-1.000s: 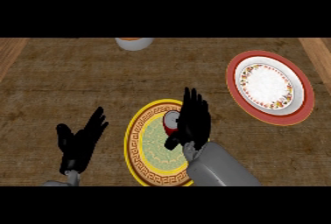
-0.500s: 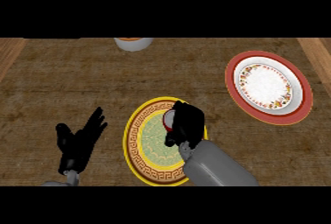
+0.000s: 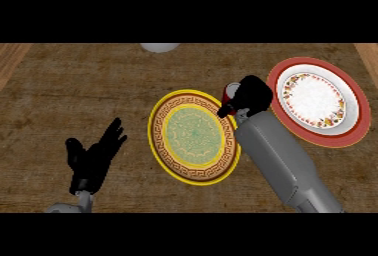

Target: Pick the can from the plate and place it in the plate

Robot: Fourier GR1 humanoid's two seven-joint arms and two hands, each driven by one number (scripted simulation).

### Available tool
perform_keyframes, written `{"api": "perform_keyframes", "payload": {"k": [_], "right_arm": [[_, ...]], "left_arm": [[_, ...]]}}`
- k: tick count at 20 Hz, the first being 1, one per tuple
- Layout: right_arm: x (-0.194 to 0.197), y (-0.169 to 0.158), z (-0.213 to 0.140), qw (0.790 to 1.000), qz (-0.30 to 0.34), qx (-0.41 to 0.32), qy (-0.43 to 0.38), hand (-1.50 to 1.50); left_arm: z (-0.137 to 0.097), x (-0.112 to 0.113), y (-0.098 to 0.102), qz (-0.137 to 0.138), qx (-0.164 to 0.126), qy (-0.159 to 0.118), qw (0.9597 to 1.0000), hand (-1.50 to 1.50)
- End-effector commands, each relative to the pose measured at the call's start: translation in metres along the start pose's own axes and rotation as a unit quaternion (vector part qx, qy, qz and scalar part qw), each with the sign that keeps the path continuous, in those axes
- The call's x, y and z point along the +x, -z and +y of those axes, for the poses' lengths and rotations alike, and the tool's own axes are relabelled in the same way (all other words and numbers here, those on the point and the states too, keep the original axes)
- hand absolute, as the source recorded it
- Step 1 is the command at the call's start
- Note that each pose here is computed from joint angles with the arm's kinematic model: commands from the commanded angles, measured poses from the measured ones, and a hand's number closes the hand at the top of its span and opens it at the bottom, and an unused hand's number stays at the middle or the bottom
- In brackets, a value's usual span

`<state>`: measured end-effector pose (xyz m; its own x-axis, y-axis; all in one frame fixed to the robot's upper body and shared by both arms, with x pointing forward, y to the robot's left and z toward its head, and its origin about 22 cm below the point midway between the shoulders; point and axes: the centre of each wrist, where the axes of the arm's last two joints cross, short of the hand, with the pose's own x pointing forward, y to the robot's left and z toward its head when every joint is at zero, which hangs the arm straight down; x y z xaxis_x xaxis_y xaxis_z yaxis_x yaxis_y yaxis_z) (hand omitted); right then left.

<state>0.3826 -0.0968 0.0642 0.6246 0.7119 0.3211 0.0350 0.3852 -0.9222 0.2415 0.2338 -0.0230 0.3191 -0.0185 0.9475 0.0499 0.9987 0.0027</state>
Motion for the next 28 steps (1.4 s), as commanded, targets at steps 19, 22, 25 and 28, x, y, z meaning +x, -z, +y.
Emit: {"api": "perform_keyframes", "payload": {"k": [19,22,25,28], "right_arm": [[0.009,0.1,-0.158,0.877,0.17,-0.418,0.167,1.5],[0.0,0.104,-0.159,0.861,0.163,-0.443,0.19,1.5],[-0.02,0.117,-0.154,0.85,0.183,-0.462,0.174,1.5],[-0.044,0.129,-0.148,0.837,0.196,-0.487,0.154,1.5]], "left_arm": [[-0.011,0.004,0.007,0.005,-0.019,0.013,0.9997,0.0],[-0.008,0.004,0.006,0.002,-0.015,0.014,0.9998,0.0],[-0.009,-0.004,0.004,0.018,-0.012,0.005,0.9997,0.0],[-0.008,0.006,0.008,0.006,-0.006,0.004,1.0,0.0]]}}
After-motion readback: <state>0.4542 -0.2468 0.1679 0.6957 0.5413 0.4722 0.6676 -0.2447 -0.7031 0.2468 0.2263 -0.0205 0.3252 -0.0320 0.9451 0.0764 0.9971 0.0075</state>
